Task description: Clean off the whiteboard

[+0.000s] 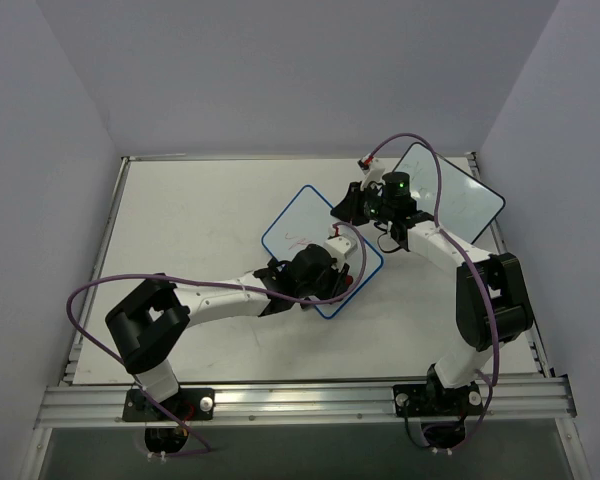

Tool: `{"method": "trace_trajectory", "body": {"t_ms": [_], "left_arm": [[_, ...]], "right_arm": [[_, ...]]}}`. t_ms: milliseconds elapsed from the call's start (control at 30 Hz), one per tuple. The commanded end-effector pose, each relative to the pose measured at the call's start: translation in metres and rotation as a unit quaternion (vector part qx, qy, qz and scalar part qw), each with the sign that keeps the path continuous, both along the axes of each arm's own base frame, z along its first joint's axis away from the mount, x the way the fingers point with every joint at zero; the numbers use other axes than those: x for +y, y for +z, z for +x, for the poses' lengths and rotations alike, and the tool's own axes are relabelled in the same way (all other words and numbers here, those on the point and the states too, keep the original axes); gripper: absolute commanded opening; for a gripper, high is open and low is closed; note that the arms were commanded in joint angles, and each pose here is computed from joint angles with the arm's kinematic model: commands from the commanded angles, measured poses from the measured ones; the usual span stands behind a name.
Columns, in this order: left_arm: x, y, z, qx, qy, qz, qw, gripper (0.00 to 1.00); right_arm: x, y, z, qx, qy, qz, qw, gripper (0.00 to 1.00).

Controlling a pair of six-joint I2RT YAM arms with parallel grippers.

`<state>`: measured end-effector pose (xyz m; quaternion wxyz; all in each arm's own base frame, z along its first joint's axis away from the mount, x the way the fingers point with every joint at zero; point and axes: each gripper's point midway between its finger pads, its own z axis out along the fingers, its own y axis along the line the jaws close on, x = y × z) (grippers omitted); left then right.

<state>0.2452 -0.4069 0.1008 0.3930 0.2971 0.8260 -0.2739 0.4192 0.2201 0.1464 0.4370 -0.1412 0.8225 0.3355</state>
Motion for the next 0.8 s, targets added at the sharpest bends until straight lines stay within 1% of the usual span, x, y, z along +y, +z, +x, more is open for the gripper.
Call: {"method": "trace_trajectory", "body": {"t_ms": [0,200,233,333,567,767], "left_arm": [[0.002,-0.009,-0.006,0.010,-0.018,0.035,0.999,0.02],[-0.015,0.003,0.001,-0.004,-0.037,0.027,0.999,0.02],[-0.015,0.002,0.000,0.000,-0.040,0.038,0.998,0.02],[-0.025,0.011,0.005,-0.009,-0.044,0.034,0.998,0.02],[-0.040,0.029,0.016,-0.023,-0.043,0.024,0.999,0.02],[-0.045,0.034,0.024,-0.027,-0.032,0.023,0.999,0.02]], "right_arm": [[0.016,0.005,-0.014,0.004,0.033,0.002,0.999,0.00],[0.016,0.005,-0.014,0.004,0.033,0.001,0.999,0.00],[0.016,0.005,-0.014,0.004,0.033,0.001,0.999,0.00],[0.016,0.004,-0.013,0.005,0.033,0.000,0.999,0.00],[0.016,0.003,-0.014,0.006,0.034,-0.001,0.999,0.00],[0.016,0.003,-0.014,0.006,0.034,-0.001,0.999,0.00]]}}
